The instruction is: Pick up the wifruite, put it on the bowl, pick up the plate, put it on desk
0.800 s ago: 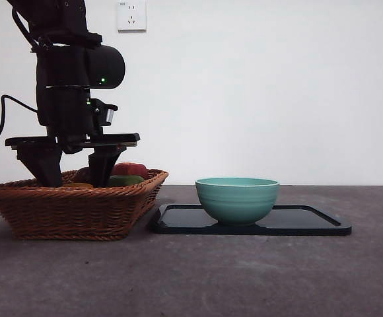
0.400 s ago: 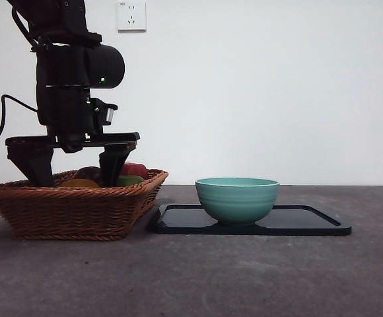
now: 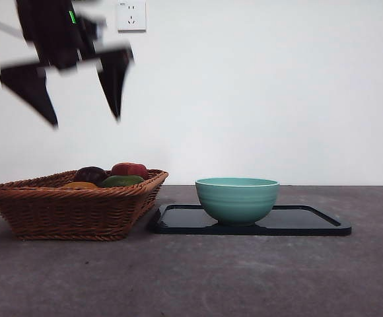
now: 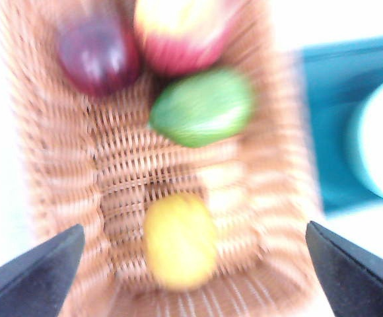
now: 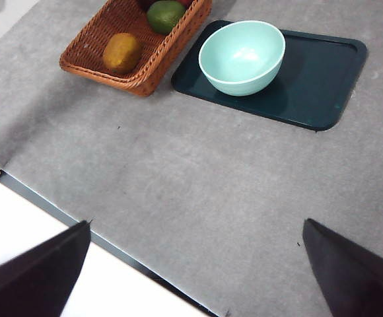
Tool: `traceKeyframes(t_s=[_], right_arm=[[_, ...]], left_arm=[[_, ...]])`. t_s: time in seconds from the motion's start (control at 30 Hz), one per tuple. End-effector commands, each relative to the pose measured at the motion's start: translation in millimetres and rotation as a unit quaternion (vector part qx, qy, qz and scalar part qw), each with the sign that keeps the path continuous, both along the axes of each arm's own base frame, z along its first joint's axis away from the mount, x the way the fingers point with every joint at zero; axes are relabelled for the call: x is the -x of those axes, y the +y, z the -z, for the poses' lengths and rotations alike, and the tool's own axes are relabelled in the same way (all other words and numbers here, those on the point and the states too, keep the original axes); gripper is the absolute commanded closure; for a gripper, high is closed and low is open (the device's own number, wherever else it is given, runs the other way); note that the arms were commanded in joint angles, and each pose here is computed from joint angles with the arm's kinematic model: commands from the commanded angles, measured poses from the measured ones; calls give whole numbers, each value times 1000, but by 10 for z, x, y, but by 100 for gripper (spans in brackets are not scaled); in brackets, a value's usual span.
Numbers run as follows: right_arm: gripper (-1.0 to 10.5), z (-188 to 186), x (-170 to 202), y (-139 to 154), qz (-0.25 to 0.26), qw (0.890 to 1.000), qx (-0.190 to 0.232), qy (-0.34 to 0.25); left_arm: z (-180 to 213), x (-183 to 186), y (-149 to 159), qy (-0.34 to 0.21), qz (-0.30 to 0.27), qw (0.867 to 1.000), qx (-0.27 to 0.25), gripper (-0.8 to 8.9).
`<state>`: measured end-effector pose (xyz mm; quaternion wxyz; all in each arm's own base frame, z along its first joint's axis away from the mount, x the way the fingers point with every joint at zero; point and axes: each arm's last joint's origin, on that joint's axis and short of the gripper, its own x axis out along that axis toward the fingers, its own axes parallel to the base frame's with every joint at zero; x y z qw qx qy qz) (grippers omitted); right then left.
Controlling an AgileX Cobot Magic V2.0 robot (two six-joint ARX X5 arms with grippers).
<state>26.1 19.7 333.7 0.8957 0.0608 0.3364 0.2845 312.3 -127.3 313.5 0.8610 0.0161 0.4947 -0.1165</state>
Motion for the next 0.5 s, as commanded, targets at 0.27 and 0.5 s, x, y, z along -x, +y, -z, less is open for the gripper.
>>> traceKeyframes(t_s=[0.27, 0.5], right_arm=[[432, -31, 0, 1, -1, 1000, -3, -9], [432, -43, -8, 4, -1, 1000, -6, -16]], left_arm=[[-792, 896, 245, -36, 167, 979, 107, 188], [-1077, 1561, 406, -70, 242, 961, 116, 188]])
